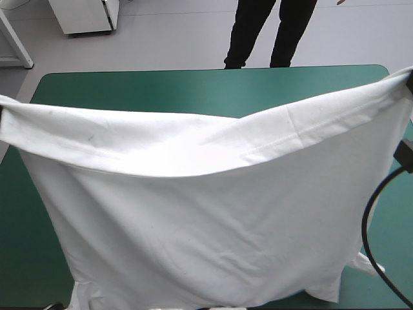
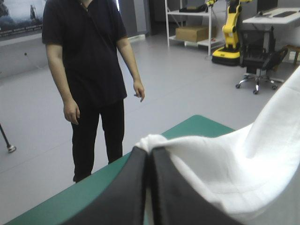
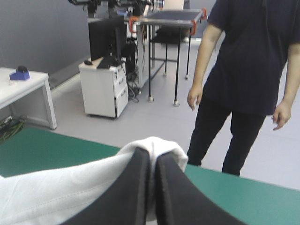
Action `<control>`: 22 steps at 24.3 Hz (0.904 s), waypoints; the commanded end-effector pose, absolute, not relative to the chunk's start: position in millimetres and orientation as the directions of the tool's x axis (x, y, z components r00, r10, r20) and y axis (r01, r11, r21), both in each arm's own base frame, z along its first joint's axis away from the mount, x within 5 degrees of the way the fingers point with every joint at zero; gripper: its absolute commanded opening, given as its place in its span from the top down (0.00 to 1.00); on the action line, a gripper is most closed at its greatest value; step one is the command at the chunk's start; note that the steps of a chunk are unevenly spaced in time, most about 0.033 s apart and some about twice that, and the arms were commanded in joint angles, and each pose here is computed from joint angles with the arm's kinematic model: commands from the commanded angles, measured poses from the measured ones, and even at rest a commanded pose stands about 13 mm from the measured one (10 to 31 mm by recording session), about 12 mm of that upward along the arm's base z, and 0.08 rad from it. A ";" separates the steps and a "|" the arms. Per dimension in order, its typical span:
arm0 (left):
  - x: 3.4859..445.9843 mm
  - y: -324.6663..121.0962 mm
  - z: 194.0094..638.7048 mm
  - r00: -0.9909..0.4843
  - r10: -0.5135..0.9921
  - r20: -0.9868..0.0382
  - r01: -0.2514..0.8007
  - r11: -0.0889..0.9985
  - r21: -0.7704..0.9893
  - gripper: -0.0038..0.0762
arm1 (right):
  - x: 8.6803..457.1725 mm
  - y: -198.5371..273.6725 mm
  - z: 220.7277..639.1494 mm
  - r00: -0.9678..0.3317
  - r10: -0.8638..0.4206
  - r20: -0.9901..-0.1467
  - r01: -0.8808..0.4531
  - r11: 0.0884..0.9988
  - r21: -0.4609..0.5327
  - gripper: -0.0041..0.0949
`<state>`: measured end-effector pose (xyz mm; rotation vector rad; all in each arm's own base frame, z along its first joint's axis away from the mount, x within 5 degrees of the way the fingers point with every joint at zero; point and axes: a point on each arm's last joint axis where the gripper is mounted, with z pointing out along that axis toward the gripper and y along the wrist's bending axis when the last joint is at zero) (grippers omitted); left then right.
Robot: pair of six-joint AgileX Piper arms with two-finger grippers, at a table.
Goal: Fold the cloth
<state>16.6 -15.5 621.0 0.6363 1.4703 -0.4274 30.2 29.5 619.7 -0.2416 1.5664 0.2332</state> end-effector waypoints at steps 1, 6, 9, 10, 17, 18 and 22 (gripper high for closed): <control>12.4 -16.1 630.3 0.105 0.079 -0.991 0.652 0.747 0.129 0.98 | 7.8 30.5 643.5 0.199 0.026 -0.980 -0.299 0.954 -0.035 0.97; 18.7 -21.5 643.6 0.218 0.045 -0.975 0.635 0.752 0.176 0.98 | -1.6 31.3 656.0 0.323 0.036 -0.946 -0.301 0.951 -0.066 0.97; 41.7 -29.7 653.6 0.310 0.060 -0.949 0.539 0.811 0.227 0.98 | 16.5 28.1 664.4 0.382 0.054 -0.923 -0.278 0.959 -0.059 0.97; 51.7 -32.1 656.4 0.336 0.080 -0.938 0.487 0.838 0.246 0.98 | 25.0 26.3 666.6 0.395 0.054 -0.917 -0.264 0.963 -0.056 0.97; 129.2 -65.2 675.7 0.550 0.316 -0.773 0.045 0.913 0.405 0.98 | 127.5 13.9 676.5 0.481 0.098 -0.871 -0.200 0.980 0.000 0.98; 148.6 -77.5 680.3 0.587 0.385 -0.712 -0.068 0.900 0.430 0.98 | 157.8 10.9 677.4 0.503 0.125 -0.855 -0.199 0.980 0.026 0.98; 195.4 -93.2 697.3 0.708 0.415 -0.571 -0.235 0.901 0.364 0.98 | 224.5 8.4 680.3 0.531 0.167 -0.830 -0.226 0.973 0.052 0.98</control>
